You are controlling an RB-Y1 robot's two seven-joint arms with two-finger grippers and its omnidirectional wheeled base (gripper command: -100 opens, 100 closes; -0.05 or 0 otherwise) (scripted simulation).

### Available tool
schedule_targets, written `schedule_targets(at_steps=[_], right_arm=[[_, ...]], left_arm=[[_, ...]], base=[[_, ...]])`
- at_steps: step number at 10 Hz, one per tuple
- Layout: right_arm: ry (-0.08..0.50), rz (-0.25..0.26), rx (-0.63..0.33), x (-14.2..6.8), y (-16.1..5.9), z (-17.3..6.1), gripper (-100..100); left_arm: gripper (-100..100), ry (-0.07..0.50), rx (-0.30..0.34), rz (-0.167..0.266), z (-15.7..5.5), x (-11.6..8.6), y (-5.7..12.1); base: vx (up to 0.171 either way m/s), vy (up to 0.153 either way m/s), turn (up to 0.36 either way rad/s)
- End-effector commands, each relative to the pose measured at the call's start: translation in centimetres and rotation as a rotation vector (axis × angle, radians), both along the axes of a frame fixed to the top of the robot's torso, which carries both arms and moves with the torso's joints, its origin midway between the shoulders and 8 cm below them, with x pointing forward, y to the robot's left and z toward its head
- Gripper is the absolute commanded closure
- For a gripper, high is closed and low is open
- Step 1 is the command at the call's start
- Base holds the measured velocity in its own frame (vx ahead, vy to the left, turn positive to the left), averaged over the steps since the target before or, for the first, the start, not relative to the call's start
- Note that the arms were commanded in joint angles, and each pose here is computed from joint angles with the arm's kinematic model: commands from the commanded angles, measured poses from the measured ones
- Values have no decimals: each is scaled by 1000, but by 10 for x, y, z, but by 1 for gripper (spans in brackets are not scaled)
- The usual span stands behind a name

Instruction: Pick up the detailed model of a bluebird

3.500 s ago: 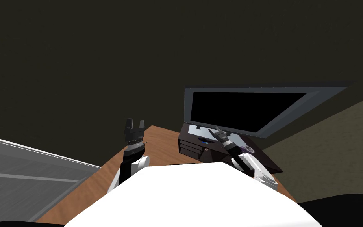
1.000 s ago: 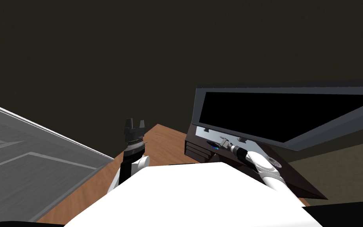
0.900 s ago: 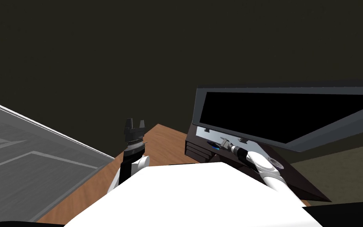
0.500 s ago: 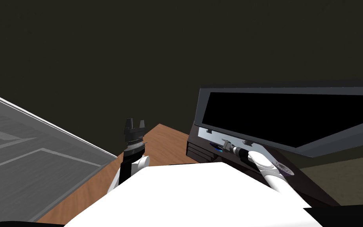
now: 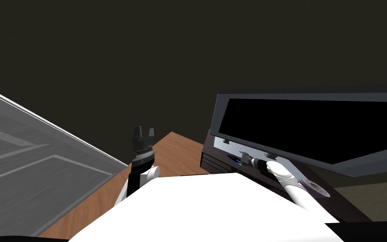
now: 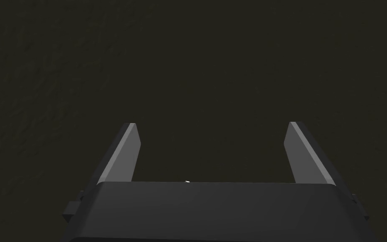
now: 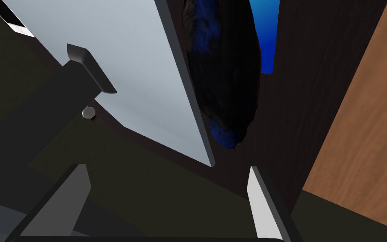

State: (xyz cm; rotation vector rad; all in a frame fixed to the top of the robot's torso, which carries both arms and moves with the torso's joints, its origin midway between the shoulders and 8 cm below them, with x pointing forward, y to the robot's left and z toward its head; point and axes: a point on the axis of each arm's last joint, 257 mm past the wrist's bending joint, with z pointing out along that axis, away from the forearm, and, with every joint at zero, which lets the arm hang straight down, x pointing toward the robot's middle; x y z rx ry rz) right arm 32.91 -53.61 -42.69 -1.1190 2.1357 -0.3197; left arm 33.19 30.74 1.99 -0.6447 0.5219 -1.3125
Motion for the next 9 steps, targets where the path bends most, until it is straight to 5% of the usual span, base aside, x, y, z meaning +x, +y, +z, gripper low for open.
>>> schedule_targets(at_steps=[1, 9], right_arm=[[27, 7, -17, -6, -3, -7, -100], [249, 43, -84, -67, -26, -55, -100]], left_arm=[[0, 0, 0, 0, 0, 0, 0], [0, 0, 0, 0, 0, 0, 0]], base=[[33, 31, 41], [56, 19, 62]])
